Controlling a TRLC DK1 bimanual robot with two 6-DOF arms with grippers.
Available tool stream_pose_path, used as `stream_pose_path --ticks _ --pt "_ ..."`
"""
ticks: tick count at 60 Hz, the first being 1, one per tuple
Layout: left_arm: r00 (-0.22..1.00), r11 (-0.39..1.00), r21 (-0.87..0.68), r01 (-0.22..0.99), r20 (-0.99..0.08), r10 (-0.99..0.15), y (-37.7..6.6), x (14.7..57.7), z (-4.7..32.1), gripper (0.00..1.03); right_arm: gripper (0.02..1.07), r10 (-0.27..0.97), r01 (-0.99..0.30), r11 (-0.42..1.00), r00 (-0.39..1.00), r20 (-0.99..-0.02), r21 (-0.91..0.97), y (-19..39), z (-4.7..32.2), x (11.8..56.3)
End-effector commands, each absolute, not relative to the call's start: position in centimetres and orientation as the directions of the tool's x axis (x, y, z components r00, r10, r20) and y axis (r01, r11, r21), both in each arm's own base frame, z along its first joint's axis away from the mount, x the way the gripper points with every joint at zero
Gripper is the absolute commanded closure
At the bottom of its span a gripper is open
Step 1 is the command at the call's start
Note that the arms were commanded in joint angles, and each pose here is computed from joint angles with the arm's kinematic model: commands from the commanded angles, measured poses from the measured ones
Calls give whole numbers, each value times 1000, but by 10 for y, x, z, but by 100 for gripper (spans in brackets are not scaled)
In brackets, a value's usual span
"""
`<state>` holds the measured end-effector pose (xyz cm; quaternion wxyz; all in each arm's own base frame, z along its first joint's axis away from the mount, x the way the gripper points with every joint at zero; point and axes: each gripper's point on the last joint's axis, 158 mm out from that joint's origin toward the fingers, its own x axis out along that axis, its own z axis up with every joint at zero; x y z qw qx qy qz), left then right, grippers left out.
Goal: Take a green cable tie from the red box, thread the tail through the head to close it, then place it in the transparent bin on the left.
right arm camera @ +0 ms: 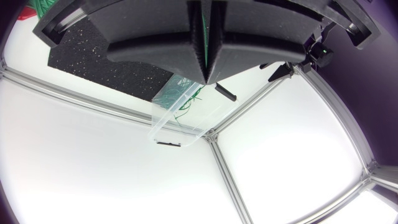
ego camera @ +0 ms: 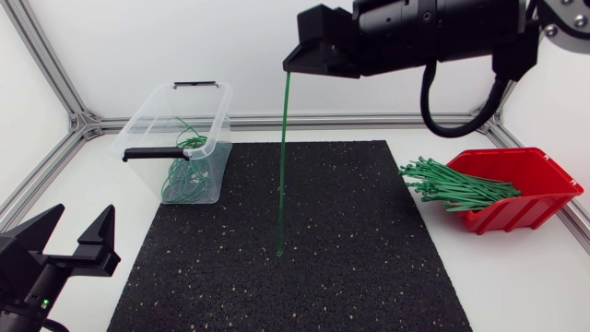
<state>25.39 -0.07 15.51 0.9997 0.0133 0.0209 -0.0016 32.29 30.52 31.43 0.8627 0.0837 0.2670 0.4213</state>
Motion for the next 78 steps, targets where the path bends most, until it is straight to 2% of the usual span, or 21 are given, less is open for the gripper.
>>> stream_pose_path --ticks 1,31,50,57,59,63,70,74,78 --pt "995 999 28 18 -98 -15 -4 254 131 4 101 788 -654 613 468 -400 443 318 305 326" --pt "995 999 28 20 -98 -17 -4 254 131 4 101 816 -509 576 319 -482 640 336 226 347" --pt "995 999 28 20 -98 -17 -4 254 131 4 101 777 -433 630 352 -522 645 308 177 368" --pt "995 999 28 20 -98 -17 -4 254 131 4 99 756 -426 655 383 -531 624 289 173 371" --pt "995 999 28 20 -98 -17 -4 254 131 4 97 750 -425 661 393 -532 619 284 172 373" --pt "995 999 28 20 -98 -17 -4 254 131 4 83 733 -412 679 412 -541 607 273 166 378" --pt "995 999 28 20 -98 -17 -4 254 131 4 82 700 -411 714 435 -566 567 259 154 377" --pt "995 999 28 20 -97 -17 -4 254 132 4 71 678 -419 735 455 -577 533 252 152 376" --pt "995 999 28 20 -98 -17 -4 254 131 4 70 648 -425 761 487 -585 490 245 154 378"
